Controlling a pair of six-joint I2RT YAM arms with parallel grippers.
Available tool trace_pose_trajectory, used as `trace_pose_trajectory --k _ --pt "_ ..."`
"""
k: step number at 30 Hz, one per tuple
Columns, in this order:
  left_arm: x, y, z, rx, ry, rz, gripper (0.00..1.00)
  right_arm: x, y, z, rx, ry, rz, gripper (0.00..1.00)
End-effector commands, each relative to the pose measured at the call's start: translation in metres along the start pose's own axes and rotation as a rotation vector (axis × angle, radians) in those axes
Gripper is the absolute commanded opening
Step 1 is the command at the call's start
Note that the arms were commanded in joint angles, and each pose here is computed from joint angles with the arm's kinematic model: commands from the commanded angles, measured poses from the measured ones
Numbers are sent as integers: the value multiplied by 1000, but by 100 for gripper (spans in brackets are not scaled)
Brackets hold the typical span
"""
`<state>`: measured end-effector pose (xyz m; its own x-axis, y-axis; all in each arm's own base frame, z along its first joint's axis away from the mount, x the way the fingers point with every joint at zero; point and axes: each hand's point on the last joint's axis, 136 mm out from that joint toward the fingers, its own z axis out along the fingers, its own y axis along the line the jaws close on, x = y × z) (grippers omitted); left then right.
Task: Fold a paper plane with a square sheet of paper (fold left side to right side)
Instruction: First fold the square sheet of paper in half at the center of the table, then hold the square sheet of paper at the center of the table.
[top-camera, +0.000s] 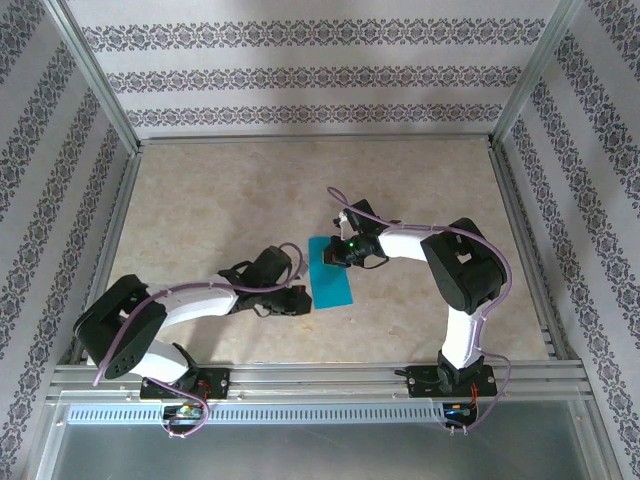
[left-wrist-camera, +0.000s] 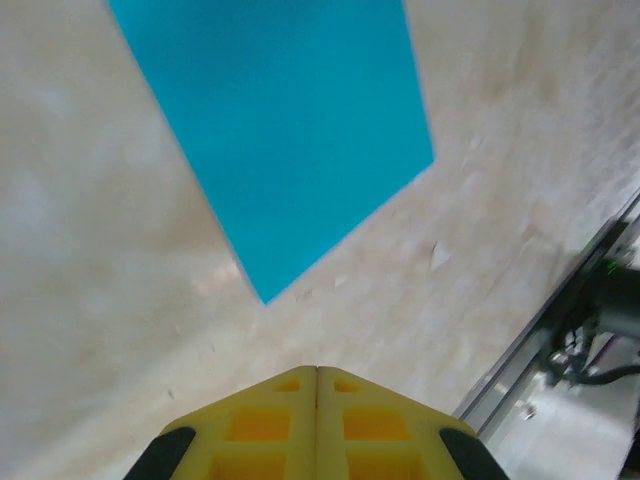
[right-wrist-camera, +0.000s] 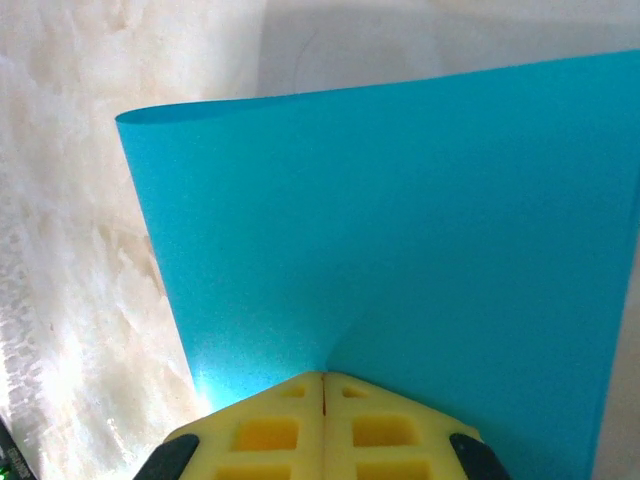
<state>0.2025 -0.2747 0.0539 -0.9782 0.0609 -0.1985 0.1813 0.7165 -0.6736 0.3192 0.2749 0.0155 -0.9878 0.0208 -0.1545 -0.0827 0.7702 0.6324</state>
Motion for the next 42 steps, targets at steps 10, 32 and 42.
trace_pose_trajectory --k 10,32,42 --pt "-67 12 21 -6 -16 13 5 26 -22 6 106 14 43 0" --pt "-45 39 53 -95 60 -53 4 -10 25 -38 36 -111 -34 18" --pt "-46 31 57 -69 26 -91 4 35 16 -80 56 -105 -25 7"
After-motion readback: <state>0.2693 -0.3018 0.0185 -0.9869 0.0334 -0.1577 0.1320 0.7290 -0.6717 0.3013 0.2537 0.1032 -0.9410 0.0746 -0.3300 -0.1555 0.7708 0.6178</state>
